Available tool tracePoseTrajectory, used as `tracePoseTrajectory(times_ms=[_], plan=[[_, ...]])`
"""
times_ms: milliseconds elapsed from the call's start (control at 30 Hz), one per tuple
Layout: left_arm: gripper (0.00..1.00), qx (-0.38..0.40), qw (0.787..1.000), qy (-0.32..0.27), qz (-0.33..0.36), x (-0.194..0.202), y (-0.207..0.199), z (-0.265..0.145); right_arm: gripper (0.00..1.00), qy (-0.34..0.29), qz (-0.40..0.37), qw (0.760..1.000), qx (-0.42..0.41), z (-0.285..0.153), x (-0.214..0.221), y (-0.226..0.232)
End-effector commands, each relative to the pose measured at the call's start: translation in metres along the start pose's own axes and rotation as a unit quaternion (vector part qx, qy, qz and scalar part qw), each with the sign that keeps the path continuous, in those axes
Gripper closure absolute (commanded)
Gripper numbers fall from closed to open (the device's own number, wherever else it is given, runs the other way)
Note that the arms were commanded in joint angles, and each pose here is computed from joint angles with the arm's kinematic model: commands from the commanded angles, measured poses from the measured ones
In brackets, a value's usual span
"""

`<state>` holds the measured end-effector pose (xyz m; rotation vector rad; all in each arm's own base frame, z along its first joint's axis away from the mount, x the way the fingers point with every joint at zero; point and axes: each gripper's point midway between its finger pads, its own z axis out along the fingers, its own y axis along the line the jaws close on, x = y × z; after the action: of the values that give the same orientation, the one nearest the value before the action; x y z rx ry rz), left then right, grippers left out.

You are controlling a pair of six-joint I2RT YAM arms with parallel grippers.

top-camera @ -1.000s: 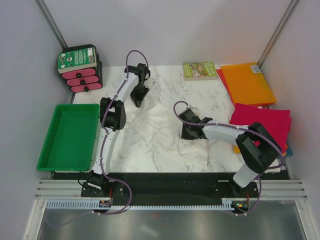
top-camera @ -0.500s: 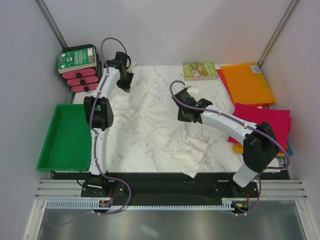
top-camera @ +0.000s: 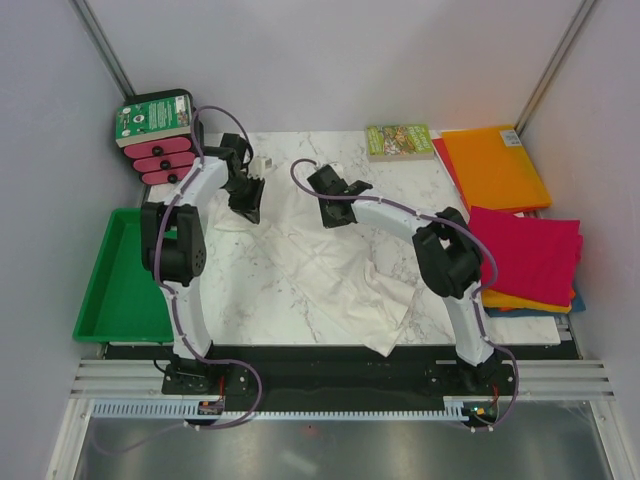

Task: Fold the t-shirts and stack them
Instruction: Rotate the tshirt 90 degrees

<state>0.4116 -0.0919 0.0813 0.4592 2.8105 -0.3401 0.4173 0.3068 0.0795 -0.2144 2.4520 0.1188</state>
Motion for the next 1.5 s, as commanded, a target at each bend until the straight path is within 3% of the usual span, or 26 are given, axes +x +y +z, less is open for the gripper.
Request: tracePoseTrajectory(times_ms=[0, 267, 300, 400, 433, 467, 500, 533, 733, 933, 1033, 1167, 1200, 1300, 1467], plan=[[0.82, 0.021, 1.0, 0.003, -0.017, 0.005, -0.005, 0.013, 0.84, 0.007, -0.007, 1.0, -0.018, 0.015, -0.006, 0.011], [0.83, -0.013, 0.998, 0.064, -0.017, 0.013, 0.008, 0.054, 0.78, 0.057, 0.027, 0.998, 0.002, 0.045, 0.02, -0.014], [0.83, -0.011, 0.995, 0.097, -0.021, 0.023, 0.011, 0.067, 0.78, 0.068, 0.037, 0.997, 0.011, 0.051, 0.023, -0.026], [0.83, -0.019, 0.997, 0.069, -0.01, -0.021, 0.015, 0.067, 0.77, 0.091, 0.066, 0.994, 0.012, 0.063, 0.027, -0.043], [0.83, -0.011, 0.993, 0.113, -0.019, -0.006, 0.017, 0.086, 0.77, 0.096, 0.071, 0.993, 0.012, 0.065, 0.028, -0.046], [0.83, -0.009, 0.993, 0.113, -0.02, -0.013, 0.018, 0.088, 0.77, 0.101, 0.073, 0.992, 0.013, 0.068, 0.029, -0.05], [0.82, -0.011, 0.997, 0.081, -0.014, -0.039, 0.018, 0.083, 0.77, 0.108, 0.077, 0.991, 0.021, 0.073, 0.03, -0.059], [0.82, -0.008, 0.994, 0.104, -0.018, -0.032, 0.02, 0.096, 0.76, 0.111, 0.077, 0.991, 0.025, 0.075, 0.029, -0.064], [0.77, -0.041, 0.995, 0.061, 0.061, -0.062, 0.014, 0.109, 0.75, 0.128, 0.149, 0.98, 0.038, 0.097, 0.018, -0.11], [0.76, -0.088, 0.993, -0.03, 0.076, -0.111, 0.021, 0.093, 0.74, 0.087, 0.185, 0.975, 0.088, 0.103, -0.023, -0.168], [0.75, -0.082, 0.989, -0.112, 0.046, -0.147, 0.023, 0.055, 0.74, 0.049, 0.192, 0.978, 0.059, 0.094, -0.06, -0.175], [0.72, -0.056, 0.976, -0.212, 0.006, -0.18, 0.02, -0.004, 0.71, -0.027, 0.195, 0.98, 0.034, 0.043, -0.11, -0.168], [0.71, -0.054, 0.969, -0.242, -0.003, -0.186, 0.018, -0.037, 0.7, -0.039, 0.194, 0.98, 0.036, 0.031, -0.116, -0.167], [0.7, -0.049, 0.969, -0.243, 0.012, -0.174, 0.011, -0.054, 0.69, -0.054, 0.168, 0.984, 0.034, -0.013, -0.115, -0.147], [0.74, -0.052, 0.987, -0.151, 0.009, -0.12, 0.017, -0.011, 0.69, -0.02, 0.054, 0.997, 0.044, -0.064, -0.032, -0.087]])
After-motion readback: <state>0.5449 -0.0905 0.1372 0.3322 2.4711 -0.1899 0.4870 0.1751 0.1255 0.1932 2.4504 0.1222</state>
